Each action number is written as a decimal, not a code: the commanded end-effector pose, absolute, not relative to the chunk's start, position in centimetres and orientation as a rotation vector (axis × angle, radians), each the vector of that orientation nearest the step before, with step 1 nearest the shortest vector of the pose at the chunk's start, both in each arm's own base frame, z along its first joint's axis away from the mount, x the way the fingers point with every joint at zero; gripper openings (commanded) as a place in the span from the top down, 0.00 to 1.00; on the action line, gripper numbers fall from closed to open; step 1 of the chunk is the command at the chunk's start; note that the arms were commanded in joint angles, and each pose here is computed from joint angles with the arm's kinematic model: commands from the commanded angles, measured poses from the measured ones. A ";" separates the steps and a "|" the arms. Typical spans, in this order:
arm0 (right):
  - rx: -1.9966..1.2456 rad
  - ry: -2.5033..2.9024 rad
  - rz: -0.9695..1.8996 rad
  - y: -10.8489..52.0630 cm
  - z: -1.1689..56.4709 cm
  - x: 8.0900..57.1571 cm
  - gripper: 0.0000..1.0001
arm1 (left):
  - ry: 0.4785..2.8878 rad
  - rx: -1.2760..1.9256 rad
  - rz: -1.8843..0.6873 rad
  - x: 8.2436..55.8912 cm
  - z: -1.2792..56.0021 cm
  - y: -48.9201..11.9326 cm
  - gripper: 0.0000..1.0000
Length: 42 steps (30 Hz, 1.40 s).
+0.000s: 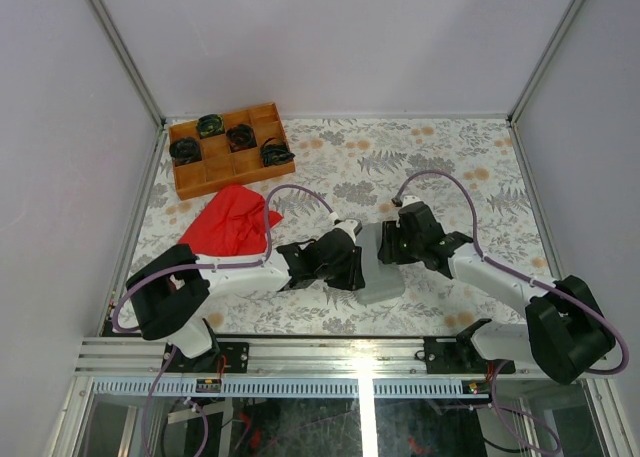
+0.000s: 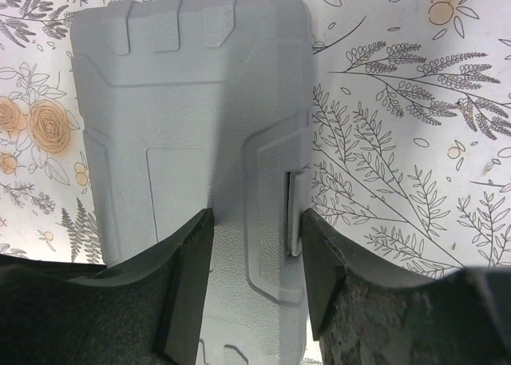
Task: Sort the tools into containers
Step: Reset both arms
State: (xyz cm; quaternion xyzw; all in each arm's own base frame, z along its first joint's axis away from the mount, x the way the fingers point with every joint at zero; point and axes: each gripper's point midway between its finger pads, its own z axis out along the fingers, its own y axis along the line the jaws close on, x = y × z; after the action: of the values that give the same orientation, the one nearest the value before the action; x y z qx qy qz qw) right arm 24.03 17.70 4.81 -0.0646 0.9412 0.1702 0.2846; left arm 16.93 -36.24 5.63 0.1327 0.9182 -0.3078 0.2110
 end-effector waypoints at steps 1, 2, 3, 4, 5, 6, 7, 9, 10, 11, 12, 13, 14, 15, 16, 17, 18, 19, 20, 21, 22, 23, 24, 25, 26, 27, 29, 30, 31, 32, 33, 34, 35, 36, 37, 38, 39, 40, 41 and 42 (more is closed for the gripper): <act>-0.266 2.644 0.323 16.6 2.4 21.5 0.76 | 2.534 0.428 -0.889 16.5 5.5 -37.5 0.70; -0.270 2.646 0.318 16.6 2.4 21.4 0.79 | 2.532 0.430 -0.892 16.5 5.6 -37.6 0.70; -0.272 2.649 0.318 16.6 2.3 21.3 0.82 | 2.534 0.429 -0.888 16.5 5.5 -37.6 0.70; -0.270 2.650 0.317 16.6 2.3 21.2 0.85 | 2.534 0.432 -0.889 16.5 5.5 -37.6 0.70; -0.269 2.648 0.317 16.6 2.4 21.2 0.88 | 2.532 0.430 -0.889 16.6 5.6 -37.6 0.70; -0.264 2.645 0.317 16.6 2.5 21.2 0.92 | 2.532 0.431 -0.888 16.6 5.5 -37.5 0.70; -0.260 2.640 0.318 16.6 2.6 21.2 0.95 | 2.531 0.430 -0.885 16.6 5.5 -37.5 0.70; -0.246 2.623 0.321 16.6 3.1 21.4 0.97 | 2.532 0.429 -0.883 16.6 5.6 -37.5 0.70; -0.238 2.612 0.327 16.7 3.4 21.5 0.97 | 2.532 0.424 -0.873 16.7 5.5 -37.3 0.70; -0.227 2.594 0.340 16.8 3.9 21.6 0.97 | 2.532 0.417 -0.857 16.8 5.4 -37.1 0.70; -0.220 2.570 0.360 17.0 4.5 21.8 0.97 | 2.527 0.407 -0.842 17.0 5.5 -36.9 0.71; -0.210 2.541 0.383 17.2 5.2 22.0 0.95 | 2.524 0.394 -0.829 17.2 5.5 -36.7 0.71; -0.201 2.501 0.413 17.4 6.0 22.3 0.94 | 2.526 0.382 -0.820 17.4 5.5 -36.4 0.71; -0.191 2.460 0.443 17.7 6.9 22.5 0.91 | 2.526 0.366 -0.815 17.6 5.5 -36.2 0.71; -0.178 2.413 0.476 18.0 7.9 22.8 0.88 | 2.528 0.352 -0.811 17.9 5.4 -35.9 0.71; -0.167 2.369 0.504 18.1 8.9 23.0 0.84 | 2.530 0.338 -0.804 18.2 5.4 -35.6 0.71; -0.153 2.332 0.522 18.1 9.7 23.0 0.82 | 2.535 0.326 -0.795 18.5 5.2 -35.3 0.71; -0.131 2.292 0.530 17.8 10.6 23.1 0.79 | 2.538 0.315 -0.789 18.9 5.2 -35.0 0.71; -0.102 2.258 0.526 17.4 11.3 23.2 0.75 | 2.540 0.300 -0.778 19.4 5.1 -34.6 0.71; -0.071 2.227 0.517 16.9 12.0 23.3 0.73 | 2.544 0.291 -0.765 19.8 4.9 -34.2 0.71; -0.034 2.197 0.502 16.3 12.5 23.4 0.71 | 2.546 0.279 -0.756 20.3 4.8 -33.9 0.71; 0.004 2.164 0.489 15.6 13.2 23.4 0.70 | 2.551 0.270 -0.744 20.8 4.6 -33.5 0.71; 0.042 2.147 0.471 14.9 13.4 23.3 0.69 | 2.554 0.257 -0.733 21.3 4.5 -33.2 0.71; 0.082 2.135 0.451 14.1 13.5 23.2 0.68 | 2.558 0.251 -0.714 21.9 4.3 -32.8 0.71; 0.113 2.128 0.435 13.5 13.5 23.0 0.68 | 2.565 0.242 -0.696 22.4 4.0 -32.4 0.71; 0.140 2.122 0.425 13.0 13.5 22.8 0.67 | 2.572 0.231 -0.680 23.0 3.7 -32.0 0.71; 0.170 2.118 0.423 12.5 13.3 22.4 0.66 | 2.580 0.218 -0.670 23.9 3.4 -31.6 0.72; 0.180 2.117 0.428 12.3 13.2 22.2 0.66 | 2.583 0.216 -0.670 24.3 3.3 -31.6 0.72; 0.192 2.117 0.433 12.2 13.1 21.9 0.65 | 2.583 0.217 -0.671 24.7 3.2 -31.7 0.72; 0.204 2.116 0.439 12.1 13.0 21.8 0.63 | 2.583 0.220 -0.673 25.0 3.2 -31.8 0.72; 0.212 2.116 0.444 12.0 12.9 21.6 0.61 | 2.578 0.222 -0.675 25.4 3.3 -31.9 0.72; 0.222 2.114 0.451 11.9 12.9 21.4 0.59 | 2.572 0.223 -0.679 25.8 3.6 -32.1 0.72; 0.232 2.115 0.454 11.9 12.7 21.3 0.57 | 2.563 0.226 -0.684 26.3 3.9 -32.3 0.72; 0.243 2.118 0.454 11.7 12.5 21.2 0.56 | 2.556 0.224 -0.683 26.7 4.2 -32.4 0.72; 0.262 2.125 0.445 11.5 12.3 21.1 0.56 | 2.550 0.222 -0.681 27.1 4.5 -32.5 0.72; 0.278 2.140 0.433 11.3 11.9 20.8 0.56 | 2.548 0.221 -0.675 27.5 4.7 -32.5 0.72; 0.293 2.157 0.425 11.2 11.5 20.7 0.56 | 2.545 0.218 -0.667 27.9 4.8 -32.5 0.72; 0.306 2.178 0.412 11.0 11.1 20.5 0.56 | 2.544 0.218 -0.661 28.2 5.0 -32.5 0.72; 0.329 2.195 0.388 10.7 10.7 20.3 0.56 | 2.542 0.218 -0.659 28.5 5.0 -32.6 0.71; 0.354 2.222 0.354 10.2 10.2 20.1 0.57 | 2.544 0.217 -0.655 28.7 5.0 -32.7 0.71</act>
State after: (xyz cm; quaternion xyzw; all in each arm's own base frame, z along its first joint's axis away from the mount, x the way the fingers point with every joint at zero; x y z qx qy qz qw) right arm 20.48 11.62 11.28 0.0956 0.8754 0.1782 0.4390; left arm 27.10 -32.04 3.99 0.0685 0.9393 -0.2385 0.2370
